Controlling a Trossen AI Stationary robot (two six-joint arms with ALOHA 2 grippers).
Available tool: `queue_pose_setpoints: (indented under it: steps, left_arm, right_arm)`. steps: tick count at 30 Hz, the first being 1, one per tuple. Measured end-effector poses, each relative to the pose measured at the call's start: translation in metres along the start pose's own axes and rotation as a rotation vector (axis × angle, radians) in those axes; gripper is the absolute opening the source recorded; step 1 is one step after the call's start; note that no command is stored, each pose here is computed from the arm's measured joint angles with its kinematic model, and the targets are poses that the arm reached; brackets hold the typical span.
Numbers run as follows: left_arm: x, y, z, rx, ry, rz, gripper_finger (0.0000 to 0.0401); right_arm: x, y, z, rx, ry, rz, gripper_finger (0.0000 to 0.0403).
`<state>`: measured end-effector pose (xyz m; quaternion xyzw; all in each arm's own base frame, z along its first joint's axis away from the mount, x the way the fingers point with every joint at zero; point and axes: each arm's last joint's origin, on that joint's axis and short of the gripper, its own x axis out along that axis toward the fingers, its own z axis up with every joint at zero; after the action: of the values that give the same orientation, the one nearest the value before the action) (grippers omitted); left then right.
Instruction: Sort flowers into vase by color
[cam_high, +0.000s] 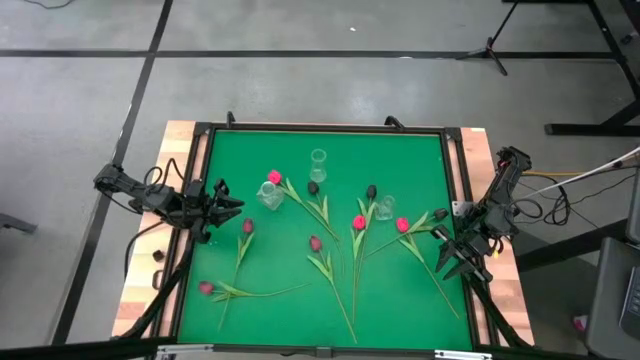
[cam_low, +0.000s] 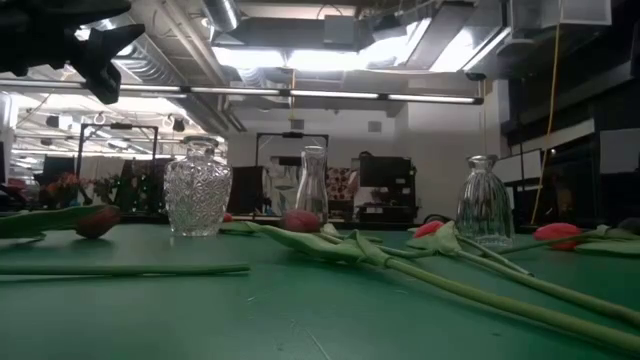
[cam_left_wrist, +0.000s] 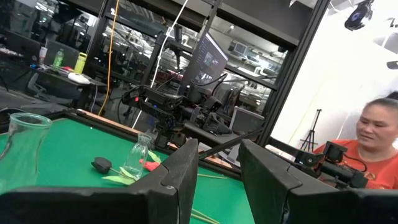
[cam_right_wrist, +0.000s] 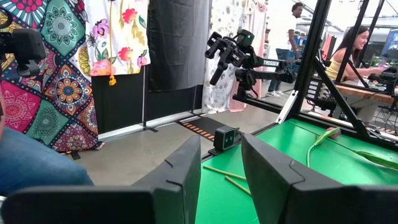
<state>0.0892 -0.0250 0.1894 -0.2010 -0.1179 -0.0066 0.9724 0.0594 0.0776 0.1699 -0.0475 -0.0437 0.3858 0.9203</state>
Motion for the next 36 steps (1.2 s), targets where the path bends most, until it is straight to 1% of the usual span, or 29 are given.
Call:
queue_pose_setpoints:
  steps: [21, 26, 31, 36]
  left_arm:
    - [0.0, 0.0, 0.0, 0.0, 0.0, 0.0, 0.0116]
    - [0.0, 0.0, 0.0, 0.0, 0.0, 0.0, 0.0116]
    - [0.0, 0.0, 0.0, 0.0, 0.0, 0.0, 0.0116]
    - [0.0, 0.0, 0.0, 0.0, 0.0, 0.0, 0.0116]
  right_arm:
    - [0.0, -0.0001, 0.0005, 0.003, -0.005, -0.002, 0.0117]
    - [0.0, -0.0001, 0.0019, 0.098, -0.021, 0.004, 0.0117]
    - [-0.0001, -0.0006, 0.0039, 0.108, -0.041, -0.005, 0.0117]
    - [-0.0002, 0.0004, 0.0065, 0.196, -0.068, 0.042, 0.0117]
